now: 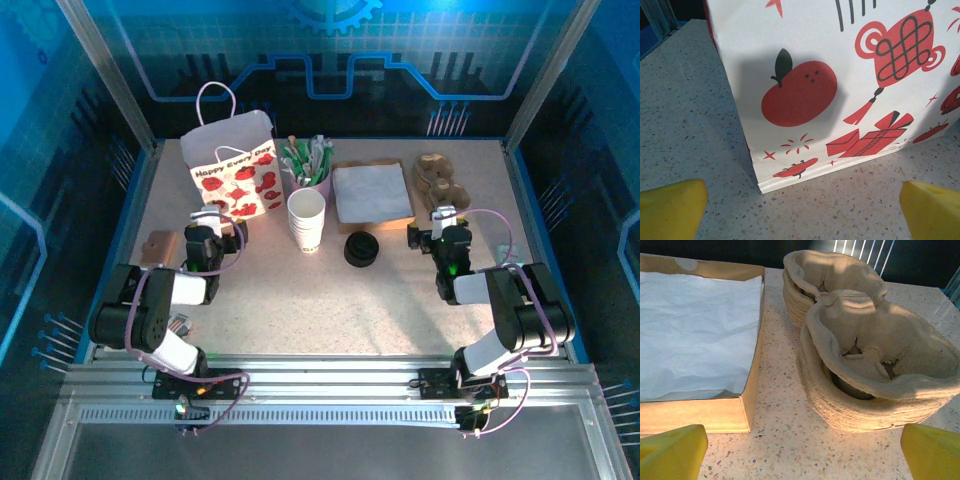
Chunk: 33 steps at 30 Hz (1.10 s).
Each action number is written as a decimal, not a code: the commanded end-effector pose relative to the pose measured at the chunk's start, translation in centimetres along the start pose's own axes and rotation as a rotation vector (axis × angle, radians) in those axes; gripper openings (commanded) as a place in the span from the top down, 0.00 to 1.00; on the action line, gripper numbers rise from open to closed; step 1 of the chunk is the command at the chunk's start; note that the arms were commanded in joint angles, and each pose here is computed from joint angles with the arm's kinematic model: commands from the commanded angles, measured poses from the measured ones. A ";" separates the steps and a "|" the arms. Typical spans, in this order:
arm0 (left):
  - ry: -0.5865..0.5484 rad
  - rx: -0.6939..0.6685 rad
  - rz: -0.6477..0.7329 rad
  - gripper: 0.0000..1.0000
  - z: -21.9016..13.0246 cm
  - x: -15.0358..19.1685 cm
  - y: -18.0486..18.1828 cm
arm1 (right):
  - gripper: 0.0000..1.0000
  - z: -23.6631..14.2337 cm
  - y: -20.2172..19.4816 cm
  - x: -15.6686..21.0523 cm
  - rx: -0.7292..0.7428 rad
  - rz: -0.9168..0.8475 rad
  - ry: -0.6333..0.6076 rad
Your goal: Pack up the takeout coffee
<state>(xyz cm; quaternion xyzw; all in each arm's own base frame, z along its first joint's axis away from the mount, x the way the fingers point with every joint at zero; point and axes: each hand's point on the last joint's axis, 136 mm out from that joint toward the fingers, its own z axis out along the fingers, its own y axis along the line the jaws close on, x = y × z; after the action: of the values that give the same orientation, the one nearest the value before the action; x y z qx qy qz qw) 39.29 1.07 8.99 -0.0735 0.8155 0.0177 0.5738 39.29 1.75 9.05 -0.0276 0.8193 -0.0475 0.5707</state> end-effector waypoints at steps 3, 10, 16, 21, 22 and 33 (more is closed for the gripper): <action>-0.028 -0.005 0.004 0.01 0.1 -0.7 0.0 | 0.00 0.1 -0.4 -1.0 0.005 0.013 -0.036; -0.028 -0.005 0.004 0.01 0.1 -0.7 0.0 | 0.00 0.1 -0.5 -1.0 0.006 0.013 -0.036; -0.027 -0.005 0.004 0.01 0.1 -0.6 0.0 | 0.00 0.1 -0.4 -1.0 0.005 0.013 -0.036; -0.028 -0.005 0.004 0.01 0.1 -0.7 0.0 | 0.00 0.1 -0.4 -1.0 0.006 0.013 -0.037; -0.025 -0.005 0.005 0.01 0.1 -0.6 0.0 | 0.00 0.1 -0.4 -1.1 0.005 0.015 -0.037; -0.032 0.029 0.022 0.01 -0.6 -1.7 -0.7 | 0.00 -1.8 -0.7 -2.0 0.047 0.006 -0.113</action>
<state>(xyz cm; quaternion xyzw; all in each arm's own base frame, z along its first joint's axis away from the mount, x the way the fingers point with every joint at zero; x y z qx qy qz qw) 39.28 1.07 9.00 -0.0731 0.8156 0.0178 0.5737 38.95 1.58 9.51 -0.0243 0.8137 -0.0507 0.5786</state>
